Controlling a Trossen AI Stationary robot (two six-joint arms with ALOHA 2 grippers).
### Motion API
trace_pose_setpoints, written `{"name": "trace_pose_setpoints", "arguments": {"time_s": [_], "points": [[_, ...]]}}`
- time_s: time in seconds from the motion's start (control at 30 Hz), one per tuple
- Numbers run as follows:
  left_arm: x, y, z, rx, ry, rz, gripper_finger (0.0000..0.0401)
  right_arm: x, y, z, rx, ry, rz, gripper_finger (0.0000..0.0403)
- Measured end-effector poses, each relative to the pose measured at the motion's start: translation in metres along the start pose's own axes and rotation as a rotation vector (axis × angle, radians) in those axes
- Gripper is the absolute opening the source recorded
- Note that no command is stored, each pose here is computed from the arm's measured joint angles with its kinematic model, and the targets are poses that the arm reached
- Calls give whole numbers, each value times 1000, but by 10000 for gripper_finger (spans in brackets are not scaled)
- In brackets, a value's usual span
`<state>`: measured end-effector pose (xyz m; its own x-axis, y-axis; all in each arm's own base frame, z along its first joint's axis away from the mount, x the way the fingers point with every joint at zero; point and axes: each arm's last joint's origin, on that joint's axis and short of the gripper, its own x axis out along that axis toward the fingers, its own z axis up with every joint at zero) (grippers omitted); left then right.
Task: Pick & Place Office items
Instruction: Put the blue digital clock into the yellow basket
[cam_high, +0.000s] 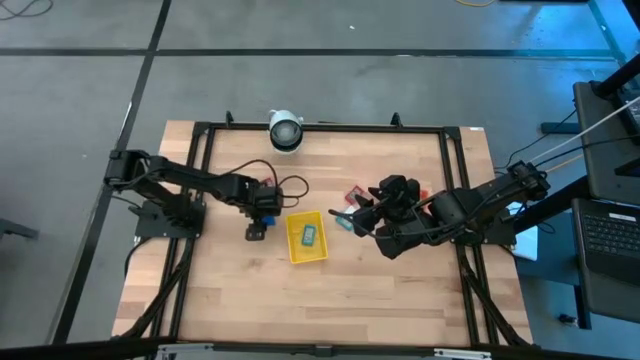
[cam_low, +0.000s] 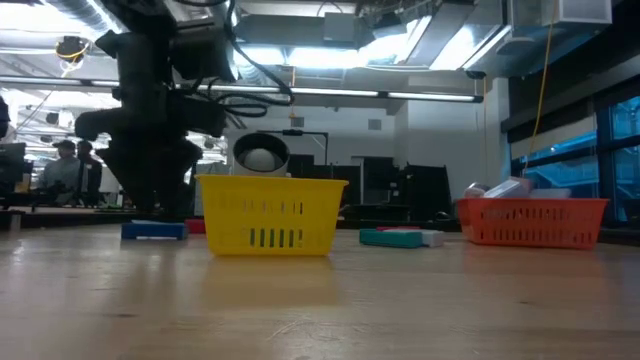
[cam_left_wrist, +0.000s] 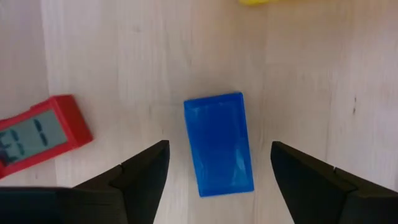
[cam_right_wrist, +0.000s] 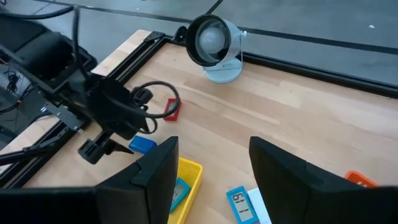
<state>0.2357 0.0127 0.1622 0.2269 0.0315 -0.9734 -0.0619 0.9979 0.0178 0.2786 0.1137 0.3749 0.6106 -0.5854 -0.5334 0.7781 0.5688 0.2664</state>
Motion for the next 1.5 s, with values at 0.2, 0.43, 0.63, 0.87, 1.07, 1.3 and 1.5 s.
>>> {"name": "trace_pose_setpoints", "arguments": {"time_s": [0.2,0.43,0.63,0.87,1.07,1.3,1.5], "points": [[11,0,3,-4,17,-11,277,-1,0,-1,-4,3,1,201],[22,1,2,-3,72,42,264,-1,0,-1,-6,7,1,201],[29,1,4,-2,86,18,233,-1,-1,-1,-11,10,-2,201],[26,8,4,-36,68,12,167,-1,-1,-1,-11,19,0,201],[5,20,10,-88,-24,-50,154,-1,-1,-1,-11,19,0,201],[-68,11,38,-34,-320,-156,174,-1,-1,-1,-11,18,0,201],[-93,-14,70,63,-544,-155,161,-1,-1,0,-15,-6,-9,201]]}}
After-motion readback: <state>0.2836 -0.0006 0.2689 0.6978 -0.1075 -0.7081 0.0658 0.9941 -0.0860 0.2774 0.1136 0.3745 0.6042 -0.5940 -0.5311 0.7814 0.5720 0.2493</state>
